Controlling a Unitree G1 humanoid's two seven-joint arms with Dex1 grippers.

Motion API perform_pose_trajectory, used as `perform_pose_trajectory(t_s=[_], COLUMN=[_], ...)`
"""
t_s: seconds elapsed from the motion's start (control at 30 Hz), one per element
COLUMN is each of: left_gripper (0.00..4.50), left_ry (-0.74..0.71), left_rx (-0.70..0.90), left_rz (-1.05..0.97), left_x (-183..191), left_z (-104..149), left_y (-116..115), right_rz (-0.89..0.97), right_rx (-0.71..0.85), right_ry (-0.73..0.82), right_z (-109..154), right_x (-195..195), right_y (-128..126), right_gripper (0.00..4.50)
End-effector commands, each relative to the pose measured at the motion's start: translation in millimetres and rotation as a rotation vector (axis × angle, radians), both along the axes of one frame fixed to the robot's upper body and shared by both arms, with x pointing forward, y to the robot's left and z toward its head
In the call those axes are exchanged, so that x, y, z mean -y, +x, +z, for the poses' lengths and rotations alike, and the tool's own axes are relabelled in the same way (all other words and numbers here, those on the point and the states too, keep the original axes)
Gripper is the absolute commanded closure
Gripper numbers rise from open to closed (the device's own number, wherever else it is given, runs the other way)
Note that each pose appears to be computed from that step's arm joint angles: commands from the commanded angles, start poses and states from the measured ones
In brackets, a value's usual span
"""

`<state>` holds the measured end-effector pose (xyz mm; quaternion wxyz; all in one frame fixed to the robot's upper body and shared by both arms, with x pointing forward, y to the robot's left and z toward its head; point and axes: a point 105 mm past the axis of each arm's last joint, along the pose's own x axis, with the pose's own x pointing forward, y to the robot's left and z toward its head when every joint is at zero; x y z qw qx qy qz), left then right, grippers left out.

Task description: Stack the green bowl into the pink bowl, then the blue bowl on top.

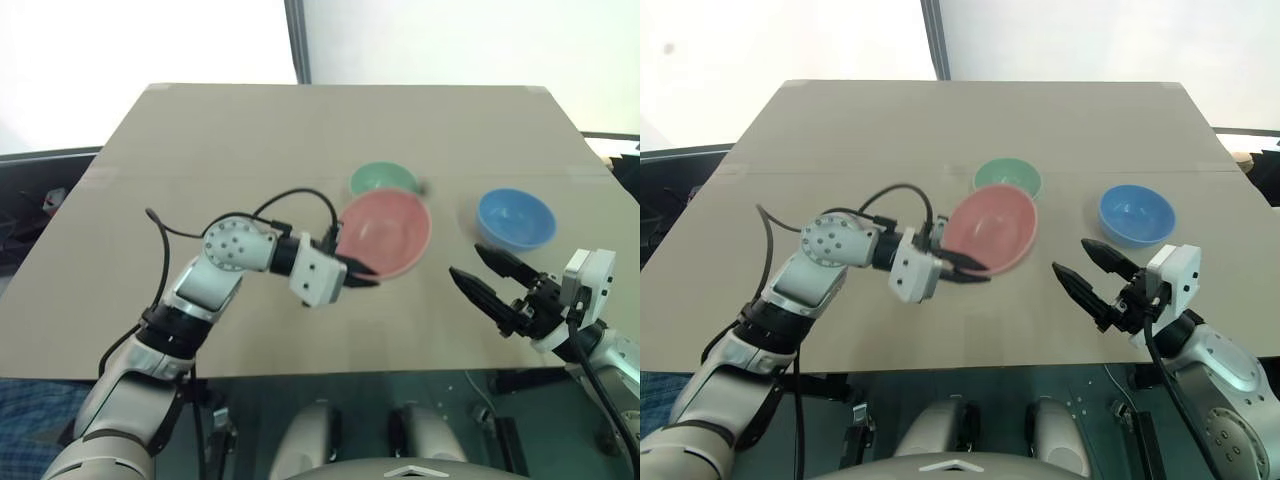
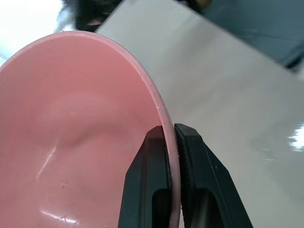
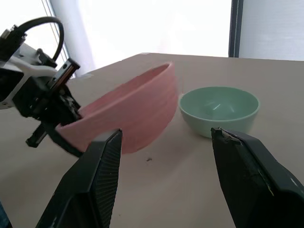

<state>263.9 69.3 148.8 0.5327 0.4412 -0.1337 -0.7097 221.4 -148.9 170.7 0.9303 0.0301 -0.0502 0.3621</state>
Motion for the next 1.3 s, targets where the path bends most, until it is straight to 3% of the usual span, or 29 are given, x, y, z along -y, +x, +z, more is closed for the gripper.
perform_pose_trajectory(t_s=[0.03, 0.23, 0.27, 0.4, 0.43, 0.5, 0.57, 0.7, 0.8, 0.87, 1.0, 1.13, 1.3], left_gripper=[4.42, 4.42, 3.68, 2.10, 1.49, 0.98, 0.16, 0.06, 0.06, 0.06, 0.06, 0.06, 0.06], left_ry=[0.070, 0.156, 0.150, 0.116, 0.103, 0.054, -0.016, -0.194, -0.485, -0.625, -0.694, -0.748, -0.769], left_rx=[0.050, 0.148, 0.174, 0.192, 0.184, 0.168, 0.128, -0.190, -0.287, -0.383, -0.626, -0.706, -0.708], left_rz=[-0.027, 0.054, 0.069, 0.076, 0.073, 0.078, 0.079, 0.180, 0.426, 0.544, 0.657, 0.779, 0.902], left_x=[-4.9, -12.6, -12.1, -8.6, -7.2, -2.9, 1.5, -4.6, -12.0, -21.5, -47.6, -69.9, -93.5], left_z=[-0.5, -9.1, -9.1, -8.7, -7.9, -2.0, 8.8, 40.0, 80.2, 93.3, 74.6, 61.8, 53.9], left_y=[-1.9, 22.0, 27.7, 34.1, 33.8, 35.0, 34.8, 34.3, 69.1, 81.9, 66.2, 56.0, 48.3], right_rz=[-0.009, -0.021, -0.023, -0.027, -0.028, -0.029, -0.030, -0.038, -0.064, -0.099, -0.293, -0.239, -0.147], right_rx=[0.065, 0.066, 0.066, 0.066, 0.066, 0.066, 0.064, 0.053, -0.029, -0.055, -0.007, 0.055, 0.091], right_ry=[-0.005, -0.009, -0.009, -0.011, -0.010, -0.011, -0.013, -0.028, -0.130, -0.186, -0.285, -0.316, -0.473], right_z=[12.7, 11.6, 11.4, 10.8, 10.9, 10.9, 10.6, 9.4, -7.3, -14.3, -10.7, 2.0, 4.9], right_x=[-1.1, 0.1, 0.1, 0.1, 0.1, 0.5, 0.8, 2.9, 11.6, 19.7, 48.4, 40.9, 21.3], right_y=[-4.4, -4.4, -4.2, -4.0, -4.0, -4.1, -4.3, -2.6, 2.0, 7.9, 49.9, 72.4, 109.0], right_gripper=[1.36, 1.36, 1.36, 1.36, 1.36, 1.36, 1.36, 1.36, 1.36, 1.36, 1.36, 1.36, 1.36])
